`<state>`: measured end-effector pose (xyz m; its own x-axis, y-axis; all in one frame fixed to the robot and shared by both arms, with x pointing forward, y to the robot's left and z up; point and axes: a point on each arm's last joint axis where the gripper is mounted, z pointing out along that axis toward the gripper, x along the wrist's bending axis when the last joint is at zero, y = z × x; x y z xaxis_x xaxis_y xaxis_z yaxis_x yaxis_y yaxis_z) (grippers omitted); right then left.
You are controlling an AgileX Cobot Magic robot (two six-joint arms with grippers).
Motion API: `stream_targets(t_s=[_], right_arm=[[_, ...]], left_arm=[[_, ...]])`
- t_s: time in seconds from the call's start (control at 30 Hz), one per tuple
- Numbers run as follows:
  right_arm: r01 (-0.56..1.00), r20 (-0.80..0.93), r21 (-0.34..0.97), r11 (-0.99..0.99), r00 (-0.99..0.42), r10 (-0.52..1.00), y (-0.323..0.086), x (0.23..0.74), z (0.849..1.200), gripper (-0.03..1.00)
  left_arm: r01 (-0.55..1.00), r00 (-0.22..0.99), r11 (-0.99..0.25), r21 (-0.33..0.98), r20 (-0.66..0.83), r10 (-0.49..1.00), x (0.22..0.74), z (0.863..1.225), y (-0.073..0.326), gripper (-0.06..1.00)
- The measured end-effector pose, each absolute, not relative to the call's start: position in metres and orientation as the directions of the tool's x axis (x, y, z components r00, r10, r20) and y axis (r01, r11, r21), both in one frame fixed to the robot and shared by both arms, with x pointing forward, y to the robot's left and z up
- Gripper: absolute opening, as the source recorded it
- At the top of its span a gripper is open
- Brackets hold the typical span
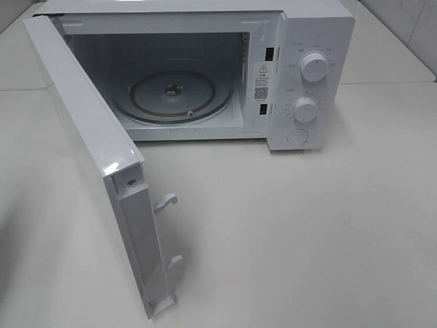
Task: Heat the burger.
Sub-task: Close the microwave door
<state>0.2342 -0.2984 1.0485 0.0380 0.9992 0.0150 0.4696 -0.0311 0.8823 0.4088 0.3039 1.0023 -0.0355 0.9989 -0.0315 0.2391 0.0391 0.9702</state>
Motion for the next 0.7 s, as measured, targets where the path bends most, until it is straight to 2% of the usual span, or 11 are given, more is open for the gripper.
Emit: stream_targets(t_s=[0.27, 0.37, 0.4, 0.43, 0.47, 0.63, 0.7], right_arm=[[0.470, 0.015, 0.882, -0.031, 0.038, 0.999, -0.298, 0.234, 1.049, 0.38], [0.470, 0.015, 0.882, -0.031, 0.038, 0.999, -0.298, 0.234, 1.049, 0.38], [0.470, 0.015, 0.882, -0.031, 0.038, 0.999, -0.298, 0.234, 1.049, 0.38], [0.470, 0.015, 0.882, -0.031, 0.038, 0.999, -0.298, 0.234, 1.049, 0.38], [0.470, 0.015, 0.882, -0.031, 0.038, 0.999, -0.298, 0.234, 1.049, 0.38], [0.470, 0.015, 0.882, -0.031, 0.038, 0.999, -0.298, 0.234, 1.049, 0.38], [0.470, 0.015, 0.882, -0.031, 0.038, 0.999, -0.298, 0.234, 1.049, 0.38]], left_arm=[[0.190, -0.007, 0.017, 0.982, -0.016, 1.000, 0.436, 0.986, 0.302, 0.00], [0.172, 0.064, 0.022, 0.985, -0.033, 0.997, 0.447, 0.975, 0.295, 0.00], [0.169, 0.131, 0.022, 0.985, -0.045, 0.990, 0.454, 0.966, 0.289, 0.00], [0.169, 0.131, 0.022, 0.985, -0.045, 0.990, 0.454, 0.966, 0.289, 0.00], [0.182, 0.179, 0.025, 0.983, -0.058, 0.982, 0.458, 0.957, 0.284, 0.00], [0.212, 0.258, 0.009, 0.977, -0.065, 0.964, 0.463, 0.943, 0.277, 0.00], [0.246, 0.337, -0.008, 0.969, -0.077, 0.938, 0.471, 0.934, 0.270, 0.00]])
